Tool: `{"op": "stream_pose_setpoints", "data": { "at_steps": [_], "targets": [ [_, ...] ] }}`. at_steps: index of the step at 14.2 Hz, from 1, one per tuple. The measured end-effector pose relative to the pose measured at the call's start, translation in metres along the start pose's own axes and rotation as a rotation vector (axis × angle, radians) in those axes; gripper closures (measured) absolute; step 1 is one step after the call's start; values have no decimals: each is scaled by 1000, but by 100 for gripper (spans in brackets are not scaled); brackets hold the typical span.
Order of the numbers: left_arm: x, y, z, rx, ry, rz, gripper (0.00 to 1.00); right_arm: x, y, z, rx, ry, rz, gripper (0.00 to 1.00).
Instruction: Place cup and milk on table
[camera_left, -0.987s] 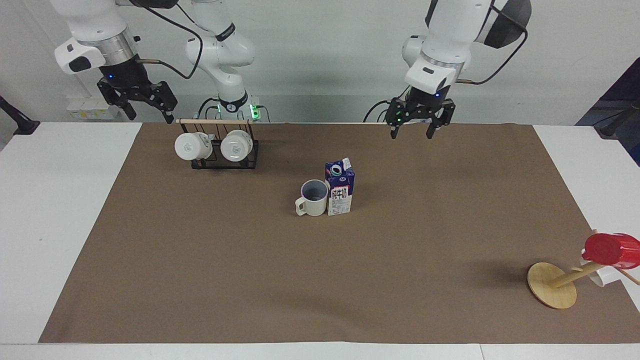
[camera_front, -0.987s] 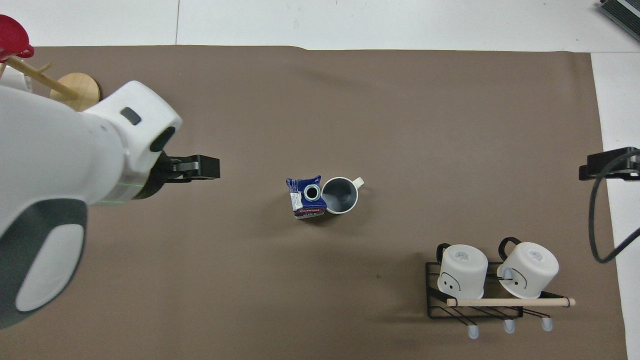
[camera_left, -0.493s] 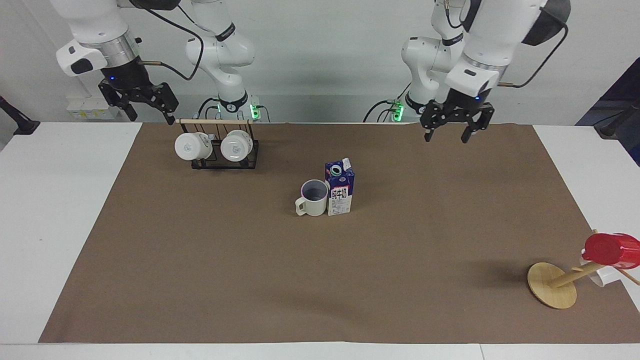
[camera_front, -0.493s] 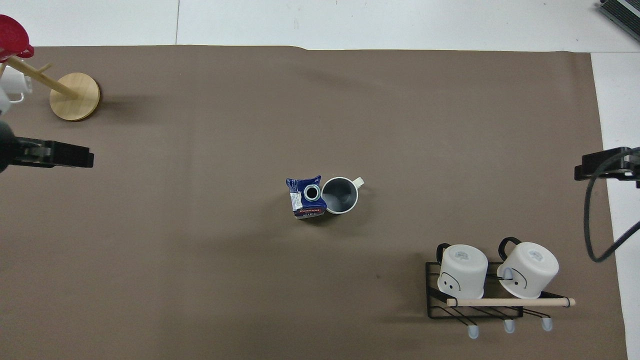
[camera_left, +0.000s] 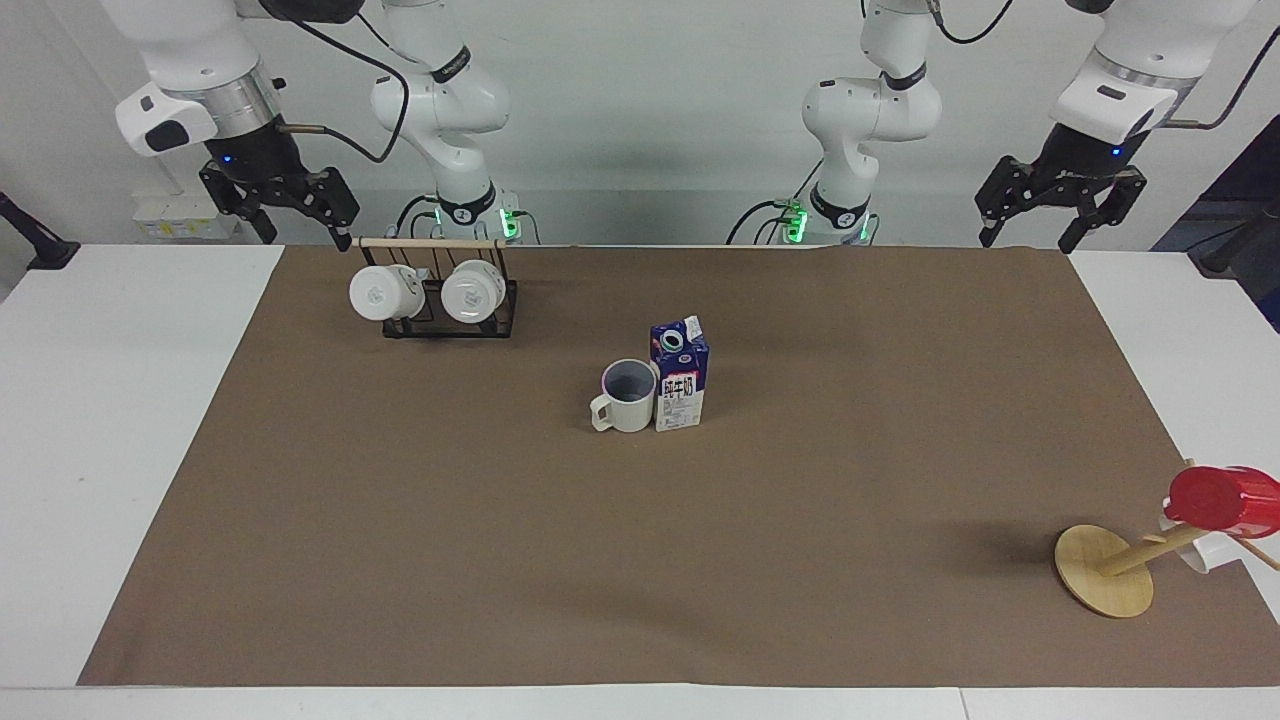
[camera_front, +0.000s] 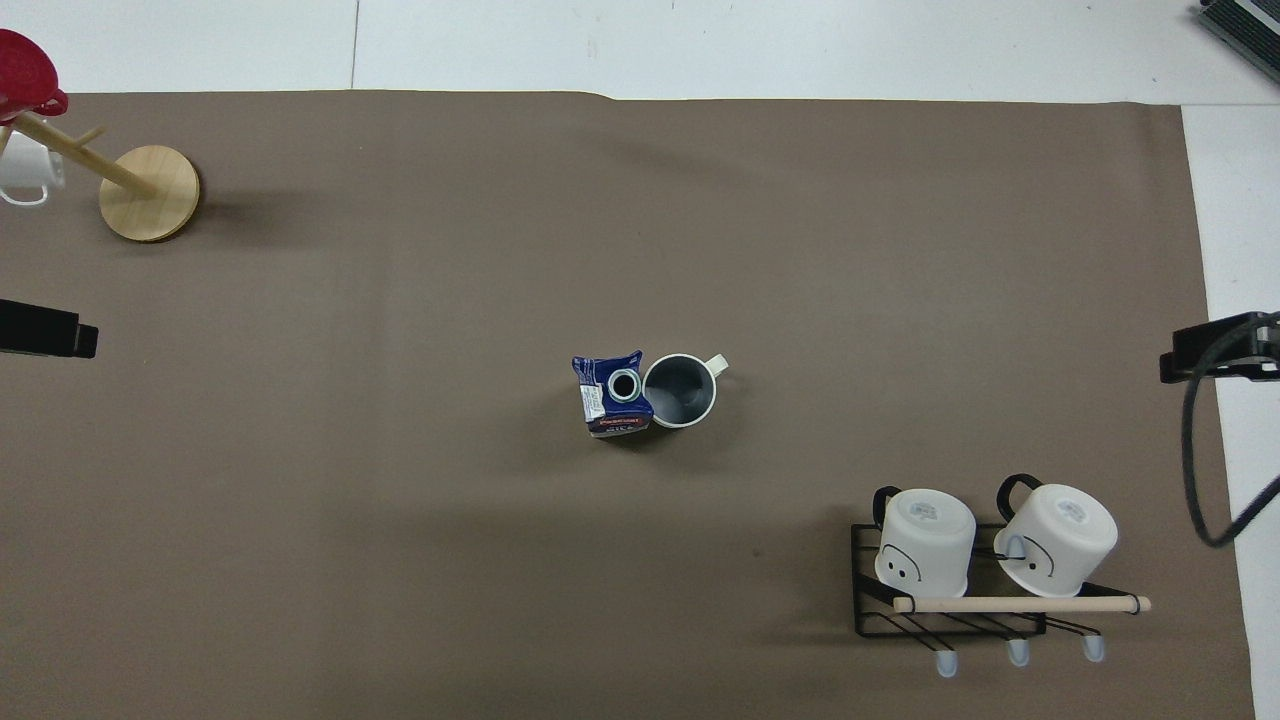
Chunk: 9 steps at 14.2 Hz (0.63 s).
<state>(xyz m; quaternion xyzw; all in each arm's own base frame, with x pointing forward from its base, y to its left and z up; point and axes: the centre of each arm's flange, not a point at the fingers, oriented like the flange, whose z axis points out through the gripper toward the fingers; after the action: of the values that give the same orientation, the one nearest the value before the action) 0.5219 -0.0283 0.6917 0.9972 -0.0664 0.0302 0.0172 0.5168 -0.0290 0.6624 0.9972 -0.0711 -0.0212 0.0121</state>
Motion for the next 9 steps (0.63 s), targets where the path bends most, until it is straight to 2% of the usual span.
{"op": "stream_pose_setpoints", "data": {
  "at_steps": [9],
  "targets": [
    [6,-1,-1,1,-12,-3,0,1,-2,-4,1,14,-9,0]
  ]
}}
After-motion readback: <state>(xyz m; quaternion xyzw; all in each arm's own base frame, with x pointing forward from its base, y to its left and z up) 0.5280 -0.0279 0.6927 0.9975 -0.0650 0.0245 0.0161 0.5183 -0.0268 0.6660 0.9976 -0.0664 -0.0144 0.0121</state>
